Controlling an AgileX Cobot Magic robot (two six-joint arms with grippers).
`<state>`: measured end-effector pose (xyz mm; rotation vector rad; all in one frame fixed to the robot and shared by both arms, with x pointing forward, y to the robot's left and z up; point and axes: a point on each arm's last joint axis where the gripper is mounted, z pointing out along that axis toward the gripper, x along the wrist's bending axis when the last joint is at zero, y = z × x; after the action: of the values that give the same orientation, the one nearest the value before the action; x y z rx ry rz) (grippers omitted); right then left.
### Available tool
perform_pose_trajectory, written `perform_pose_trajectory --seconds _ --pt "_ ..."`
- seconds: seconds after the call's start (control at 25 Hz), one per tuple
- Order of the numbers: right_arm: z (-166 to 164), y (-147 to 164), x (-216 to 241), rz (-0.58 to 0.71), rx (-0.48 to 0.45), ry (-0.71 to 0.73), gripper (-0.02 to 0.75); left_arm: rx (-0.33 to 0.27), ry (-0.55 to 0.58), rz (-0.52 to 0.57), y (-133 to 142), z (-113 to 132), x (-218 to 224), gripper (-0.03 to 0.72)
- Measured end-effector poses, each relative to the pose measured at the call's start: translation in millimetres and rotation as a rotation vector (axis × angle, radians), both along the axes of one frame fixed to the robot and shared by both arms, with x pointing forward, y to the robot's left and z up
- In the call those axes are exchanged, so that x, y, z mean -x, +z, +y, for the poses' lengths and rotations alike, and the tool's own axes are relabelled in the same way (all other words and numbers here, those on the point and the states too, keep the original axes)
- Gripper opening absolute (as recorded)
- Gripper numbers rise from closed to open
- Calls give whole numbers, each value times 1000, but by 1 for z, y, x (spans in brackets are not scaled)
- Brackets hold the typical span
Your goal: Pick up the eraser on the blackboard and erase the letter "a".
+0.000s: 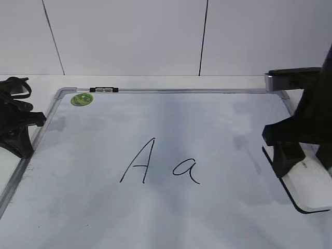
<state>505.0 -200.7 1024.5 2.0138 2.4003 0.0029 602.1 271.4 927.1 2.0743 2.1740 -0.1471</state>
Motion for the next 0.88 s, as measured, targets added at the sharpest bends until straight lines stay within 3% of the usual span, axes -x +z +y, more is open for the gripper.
perform_pose_trajectory --seconds 0.32,0.88 --pt "44 -7 -22 -15 30 131 559 1 0 0 0 0 0 16" --pt "82 -49 -53 48 67 203 559 2 1 -1 0 0 0 16"
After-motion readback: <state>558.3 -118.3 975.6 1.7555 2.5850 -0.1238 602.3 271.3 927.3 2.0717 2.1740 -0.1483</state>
